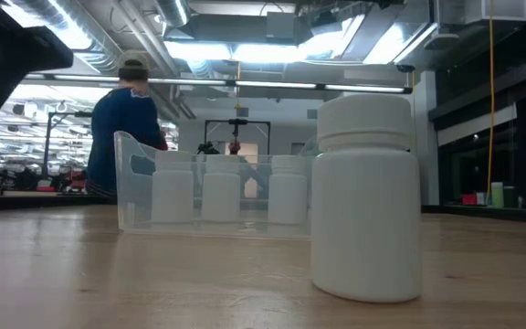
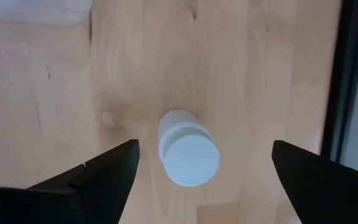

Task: Pick and place pill bottles into a basket
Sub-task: Put the white medicine bottle into the transparent bin

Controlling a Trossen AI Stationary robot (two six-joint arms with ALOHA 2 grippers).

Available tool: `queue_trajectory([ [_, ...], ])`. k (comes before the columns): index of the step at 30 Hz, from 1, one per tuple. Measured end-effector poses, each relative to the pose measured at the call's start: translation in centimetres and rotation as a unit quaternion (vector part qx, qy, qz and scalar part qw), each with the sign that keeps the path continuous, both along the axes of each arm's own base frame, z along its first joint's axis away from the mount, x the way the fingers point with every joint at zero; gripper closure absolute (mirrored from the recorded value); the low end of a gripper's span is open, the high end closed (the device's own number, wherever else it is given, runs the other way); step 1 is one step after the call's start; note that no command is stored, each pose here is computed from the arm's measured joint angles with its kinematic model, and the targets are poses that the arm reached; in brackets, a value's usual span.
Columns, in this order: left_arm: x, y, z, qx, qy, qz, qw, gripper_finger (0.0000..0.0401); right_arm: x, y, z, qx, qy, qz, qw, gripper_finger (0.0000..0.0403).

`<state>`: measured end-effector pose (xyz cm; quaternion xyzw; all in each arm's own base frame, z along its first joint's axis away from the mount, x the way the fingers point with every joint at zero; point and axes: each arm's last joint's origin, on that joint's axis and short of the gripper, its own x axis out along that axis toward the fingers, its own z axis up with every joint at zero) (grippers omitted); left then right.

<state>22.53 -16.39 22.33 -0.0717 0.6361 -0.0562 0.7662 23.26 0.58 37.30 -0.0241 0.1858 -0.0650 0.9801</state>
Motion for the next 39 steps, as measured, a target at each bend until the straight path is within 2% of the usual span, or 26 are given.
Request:
queue_trajectory([
  [15,-0.9,0.1,-1.9,0.033,0.012,0.008,0.999,0.0042,0.0,0.0,-0.1,0.0,0.003,0.0,1.0,0.0114],
  [31,-1.4,0.5,-4.3,0.033,0.006,0.033,0.999,0.0043,0.0,0.0,-0.1,0.0,0.003,0.0,1.0,0.0114],
  [39,-1.2,0.4,-4.3,0.019,-0.006,0.043,0.999,0.0056,0.0,-0.2,-0.1,0.0,0.005,-0.003,1.0,0.0114],
])
